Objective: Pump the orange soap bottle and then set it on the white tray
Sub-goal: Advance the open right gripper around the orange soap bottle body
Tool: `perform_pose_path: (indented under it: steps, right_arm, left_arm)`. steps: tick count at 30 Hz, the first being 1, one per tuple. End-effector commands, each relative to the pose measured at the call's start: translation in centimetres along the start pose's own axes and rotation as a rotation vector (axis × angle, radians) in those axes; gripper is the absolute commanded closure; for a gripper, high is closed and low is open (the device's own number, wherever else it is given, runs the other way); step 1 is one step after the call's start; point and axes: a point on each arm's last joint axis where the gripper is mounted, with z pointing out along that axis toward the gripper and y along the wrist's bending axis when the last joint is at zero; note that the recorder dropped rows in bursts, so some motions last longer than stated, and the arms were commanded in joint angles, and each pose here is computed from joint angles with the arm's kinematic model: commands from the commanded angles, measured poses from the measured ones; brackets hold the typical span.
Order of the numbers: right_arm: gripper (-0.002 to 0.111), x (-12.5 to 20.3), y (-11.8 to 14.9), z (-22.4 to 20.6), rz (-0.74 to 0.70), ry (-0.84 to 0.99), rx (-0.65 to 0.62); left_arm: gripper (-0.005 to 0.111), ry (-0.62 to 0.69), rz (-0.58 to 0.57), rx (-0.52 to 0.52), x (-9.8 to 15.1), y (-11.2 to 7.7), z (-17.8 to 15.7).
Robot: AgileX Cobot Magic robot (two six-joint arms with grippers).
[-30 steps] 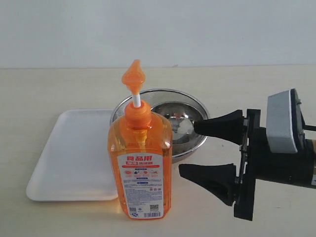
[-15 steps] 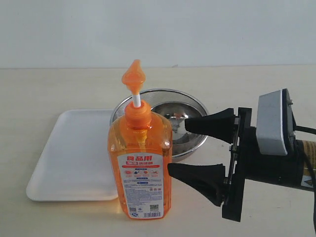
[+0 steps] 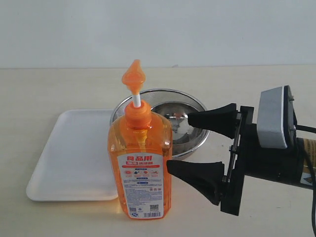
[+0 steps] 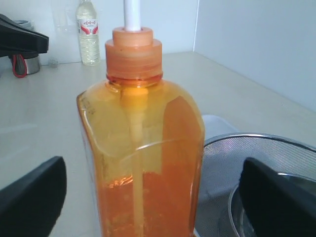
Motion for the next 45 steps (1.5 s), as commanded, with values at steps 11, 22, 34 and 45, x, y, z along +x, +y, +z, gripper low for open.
perform_pose_path:
  steps: [11, 22, 34, 45]
  right_arm:
    - [0.022, -0.5, 1.4, 1.5, -0.064, -0.029, -0.021]
    - [0.022, -0.5, 1.4, 1.9, -0.063, -0.006, -0.013]
    - [0.022, -0.8, 0.8, 2.7, -0.056, 0.049, -0.047]
    - [0.022, -0.8, 0.8, 2.7, -0.062, 0.048, -0.045]
  left_arm:
    - [0.102, -0.001, 0.004, -0.002, 0.1, 0.0, 0.0]
    - [0.102, -0.001, 0.004, -0.002, 0.1, 0.0, 0.0]
    - [0.102, -0.001, 0.004, -0.002, 0.1, 0.0, 0.0]
    - [0.102, -0.001, 0.004, -0.002, 0.1, 0.0, 0.0]
